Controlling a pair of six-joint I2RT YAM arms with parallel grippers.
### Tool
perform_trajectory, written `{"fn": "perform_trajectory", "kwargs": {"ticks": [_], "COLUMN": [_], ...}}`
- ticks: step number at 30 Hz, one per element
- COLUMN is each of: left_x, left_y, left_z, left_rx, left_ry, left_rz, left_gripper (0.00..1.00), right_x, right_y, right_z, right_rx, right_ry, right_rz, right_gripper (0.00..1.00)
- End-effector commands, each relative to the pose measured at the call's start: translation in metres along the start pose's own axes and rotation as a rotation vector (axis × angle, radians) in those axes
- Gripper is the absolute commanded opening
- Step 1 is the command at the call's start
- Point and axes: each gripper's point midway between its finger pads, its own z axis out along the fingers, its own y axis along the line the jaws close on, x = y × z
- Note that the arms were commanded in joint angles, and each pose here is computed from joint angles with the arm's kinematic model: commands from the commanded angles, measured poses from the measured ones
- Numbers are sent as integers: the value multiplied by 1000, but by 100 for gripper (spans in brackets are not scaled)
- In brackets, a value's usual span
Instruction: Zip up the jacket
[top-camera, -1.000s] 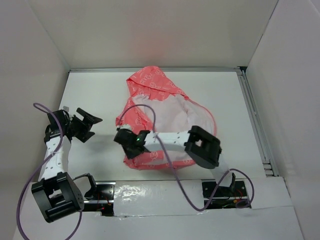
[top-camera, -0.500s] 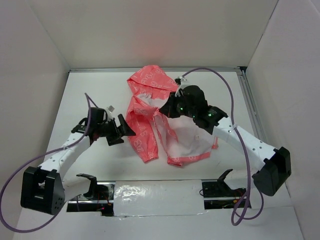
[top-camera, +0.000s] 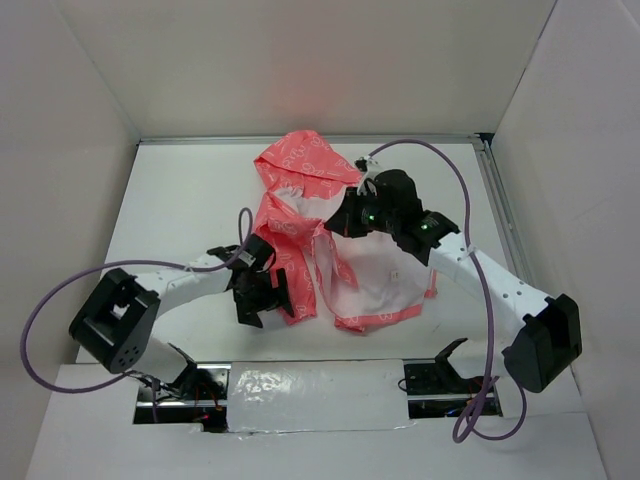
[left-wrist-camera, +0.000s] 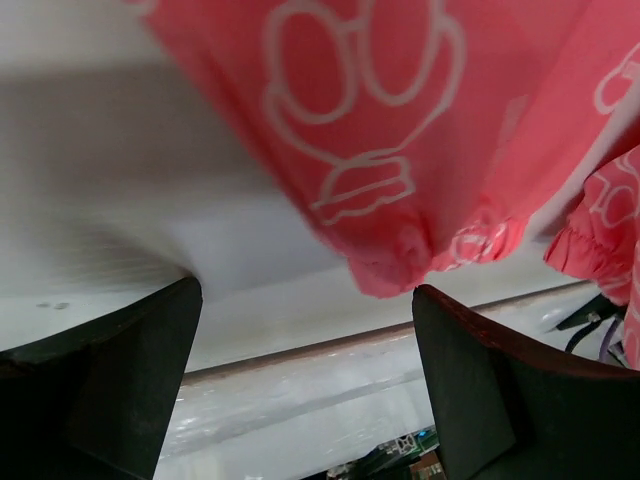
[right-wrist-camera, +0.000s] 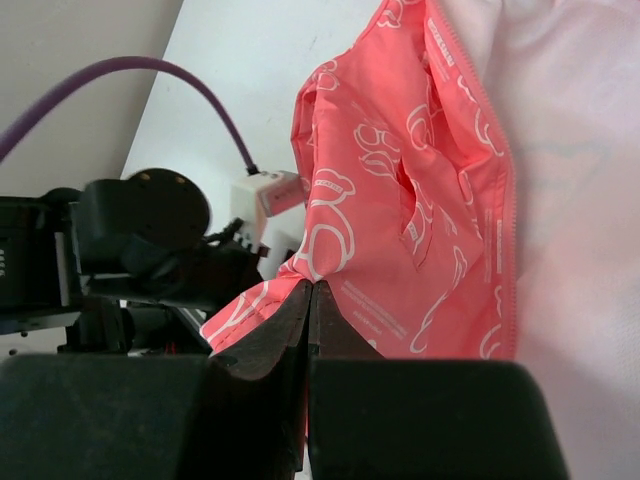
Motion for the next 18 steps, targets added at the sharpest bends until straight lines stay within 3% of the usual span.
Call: {"fn": "perform_trajectory", "kwargs": {"ticks": [1,4,5,6,7,8,9,10,12,14,16,18], "left_x": [-9,-15,-20,-20,-27,-32,-37,-54,-70,-111,-127,-150], "left_y": [-17,-34,-40,-37,-42,-41,-30,-33,-8,10,35,51], "left_z": [11,27,33,37,36,37,37,30,10,-26,-68,-114], "left_rx": [-62,-34,-29,-40,-39,-60,-114,-141,-261,-339,-452,-451], "left_ry": [-31,-6,1,6,-11,-22,-18,-70,-106,-268,-378,-495], "left_rz": [-11,12,20,17,20,8,-25,-44,-147,-261,-374,-479], "left_gripper": [99,96,76,76,63,28,8,0,0,0,0,0], "right_x": [-15,-14,-12,-13,-11,-10,-8,-9,-8,-5,-2,5], "right_y": [12,11,10,11,9,8,6,7,6,5,4,6], "right_z": [-8,-10,-13,-14,-15,-17,-21,-24,-29,-32,-33,-31], "right_rx": [-64,-67,-62,-65,-59,-59,-57,-55,-50,-40,-35,-45], "right_ry": [-57,-57,-55,-60,-62,-64,-69,-79,-86,-81,-83,-65], "right_rz": [-37,-34,-37,-37,-33,-32,-32,-35,-40,-41,-40,-45], "right_gripper": [0,0,0,0,0,0,0,0,0,0,0,0]}}
